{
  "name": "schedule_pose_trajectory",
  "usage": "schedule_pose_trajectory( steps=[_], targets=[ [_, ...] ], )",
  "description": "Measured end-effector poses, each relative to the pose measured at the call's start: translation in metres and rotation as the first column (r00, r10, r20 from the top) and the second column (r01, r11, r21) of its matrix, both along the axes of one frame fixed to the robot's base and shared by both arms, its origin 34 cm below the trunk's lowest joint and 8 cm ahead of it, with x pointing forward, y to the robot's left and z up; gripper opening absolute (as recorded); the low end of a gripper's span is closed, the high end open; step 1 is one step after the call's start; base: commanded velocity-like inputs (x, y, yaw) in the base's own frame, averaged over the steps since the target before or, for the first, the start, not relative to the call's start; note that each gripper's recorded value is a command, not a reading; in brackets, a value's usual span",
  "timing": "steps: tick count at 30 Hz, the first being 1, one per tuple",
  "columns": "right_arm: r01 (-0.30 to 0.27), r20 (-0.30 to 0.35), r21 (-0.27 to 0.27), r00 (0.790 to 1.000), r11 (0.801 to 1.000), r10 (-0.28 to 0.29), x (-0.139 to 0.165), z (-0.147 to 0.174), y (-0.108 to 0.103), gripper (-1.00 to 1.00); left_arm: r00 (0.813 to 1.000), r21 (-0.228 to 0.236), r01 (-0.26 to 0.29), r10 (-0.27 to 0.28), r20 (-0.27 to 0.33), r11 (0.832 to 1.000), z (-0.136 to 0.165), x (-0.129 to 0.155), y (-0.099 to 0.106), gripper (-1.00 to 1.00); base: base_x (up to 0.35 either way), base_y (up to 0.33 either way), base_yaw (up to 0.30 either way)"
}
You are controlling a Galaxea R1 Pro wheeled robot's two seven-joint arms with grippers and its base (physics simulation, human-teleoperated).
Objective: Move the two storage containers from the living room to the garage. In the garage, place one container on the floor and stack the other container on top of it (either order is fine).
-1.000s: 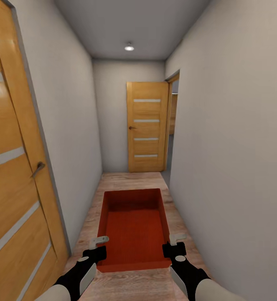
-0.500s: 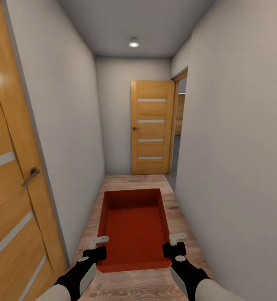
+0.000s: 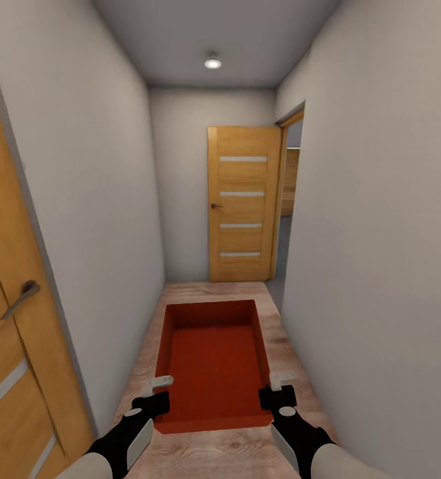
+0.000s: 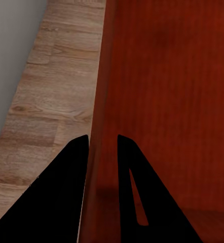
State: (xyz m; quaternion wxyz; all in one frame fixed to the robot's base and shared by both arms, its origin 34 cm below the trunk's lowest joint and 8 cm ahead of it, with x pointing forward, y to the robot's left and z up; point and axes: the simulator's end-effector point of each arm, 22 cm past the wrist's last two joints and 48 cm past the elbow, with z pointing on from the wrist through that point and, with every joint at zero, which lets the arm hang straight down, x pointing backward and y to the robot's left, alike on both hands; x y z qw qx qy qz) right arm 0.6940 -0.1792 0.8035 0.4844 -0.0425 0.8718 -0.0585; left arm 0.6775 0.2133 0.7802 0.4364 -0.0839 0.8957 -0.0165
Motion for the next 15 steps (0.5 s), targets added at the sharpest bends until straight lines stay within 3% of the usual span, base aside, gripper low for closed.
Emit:
schedule_pose_trajectory(
  steps=[15],
  targets=[
    [0.0, 0.0, 0.0, 1.0, 1.0, 0.0, 0.0, 0.0, 0.0002, -1.0, 1.0, -0.001, 0.0, 0.0, 0.0, 1.0, -0.0002, -0.0001, 0.0002, -1.0, 0.322, 0.0, 0.0]
  ],
)
